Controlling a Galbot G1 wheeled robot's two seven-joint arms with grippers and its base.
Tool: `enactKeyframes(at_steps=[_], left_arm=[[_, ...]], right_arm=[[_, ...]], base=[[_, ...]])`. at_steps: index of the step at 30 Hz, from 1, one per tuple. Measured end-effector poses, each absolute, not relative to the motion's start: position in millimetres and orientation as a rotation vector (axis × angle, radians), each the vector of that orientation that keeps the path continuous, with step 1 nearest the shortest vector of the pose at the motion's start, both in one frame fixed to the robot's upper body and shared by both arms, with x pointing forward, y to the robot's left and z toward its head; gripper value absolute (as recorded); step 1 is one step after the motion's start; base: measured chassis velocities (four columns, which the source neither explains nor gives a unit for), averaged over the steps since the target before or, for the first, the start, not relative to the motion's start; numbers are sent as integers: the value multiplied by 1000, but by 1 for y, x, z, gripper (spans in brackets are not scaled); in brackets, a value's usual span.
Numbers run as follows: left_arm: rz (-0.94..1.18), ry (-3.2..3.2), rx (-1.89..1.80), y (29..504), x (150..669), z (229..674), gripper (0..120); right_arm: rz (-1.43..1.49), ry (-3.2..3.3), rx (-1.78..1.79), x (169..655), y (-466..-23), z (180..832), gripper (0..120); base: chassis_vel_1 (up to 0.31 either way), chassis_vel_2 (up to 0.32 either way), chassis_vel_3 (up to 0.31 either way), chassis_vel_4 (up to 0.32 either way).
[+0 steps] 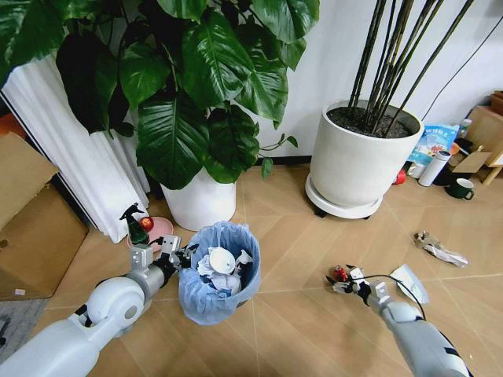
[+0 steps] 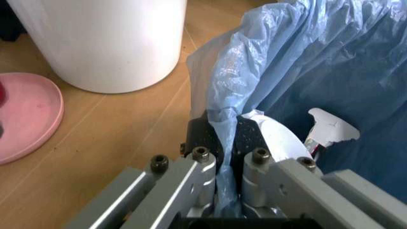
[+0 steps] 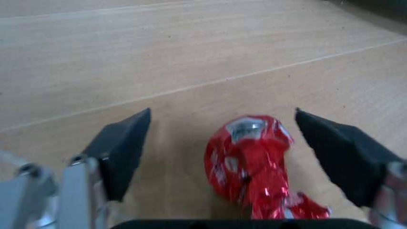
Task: Pick up the trash bin and place the garbage on the floor into it.
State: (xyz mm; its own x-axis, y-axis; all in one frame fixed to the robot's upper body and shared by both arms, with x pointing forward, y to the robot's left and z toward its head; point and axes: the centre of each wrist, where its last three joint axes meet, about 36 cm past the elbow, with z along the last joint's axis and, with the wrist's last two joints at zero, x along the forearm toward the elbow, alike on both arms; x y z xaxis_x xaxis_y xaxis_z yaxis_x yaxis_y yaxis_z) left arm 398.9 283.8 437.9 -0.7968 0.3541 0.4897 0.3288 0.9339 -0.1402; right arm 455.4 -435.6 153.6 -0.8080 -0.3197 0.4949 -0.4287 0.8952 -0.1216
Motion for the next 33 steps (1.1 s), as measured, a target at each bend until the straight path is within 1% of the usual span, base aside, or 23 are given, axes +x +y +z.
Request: enactKeyframes(at_steps=[1, 2, 4, 5, 6, 7, 8, 10, 11, 14, 16, 19, 28, 32, 33], left_arm=[[66, -2562, -487, 284, 399, 438, 0], [66, -2562, -487, 284, 399, 438, 0], [67, -2563, -487, 284, 399, 438, 0], [67, -2563, -486, 284, 399, 438, 0], [68, -2563, -486, 284, 399, 438, 0], [68, -2563, -486, 284, 399, 438, 0], [69, -2565, -486, 285, 400, 439, 0], [72, -2568, -486, 284, 401, 440, 0], [72, -2568, -486, 284, 401, 440, 0], [75, -2570, -487, 284, 401, 441, 0], [74, -2570, -486, 284, 402, 440, 0], [74, -2570, -485, 284, 402, 440, 0], [73, -2569, -483, 284, 404, 440, 0], [67, -2563, -489, 284, 406, 438, 0], [60, -2554, -495, 283, 406, 437, 0]], right_arm=[[314, -2584, 538, 457, -436, 154, 77], [314, -2584, 538, 457, -436, 154, 77], [321, -2567, 520, 457, -440, 154, 66], [325, -2560, 513, 456, -444, 155, 63], [329, -2554, 507, 454, -448, 156, 57], [329, -2554, 507, 454, -448, 156, 57], [332, -2546, 500, 452, -452, 156, 51], [327, -2536, 495, 446, -454, 153, 43], [327, -2536, 495, 446, -454, 153, 43], [317, -2536, 494, 443, -453, 151, 30], [312, -2538, 495, 443, -451, 150, 25], [312, -2541, 494, 444, -451, 151, 22], [305, -2560, 489, 442, -461, 158, 22], [315, -2631, 548, 443, -475, 179, 22], [305, -2701, 634, 451, -474, 195, 22]], base=[[0, 0, 0, 0], [0, 0, 0, 0], [0, 0, 0, 0], [0, 0, 0, 0], [0, 0, 0, 0], [0, 0, 0, 0], [0, 0, 0, 0], [0, 0, 0, 0], [0, 0, 0, 0], [0, 0, 0, 0], [0, 0, 0, 0], [0, 0, 0, 0], [0, 0, 0, 0], [0, 0, 0, 0], [0, 0, 0, 0]])
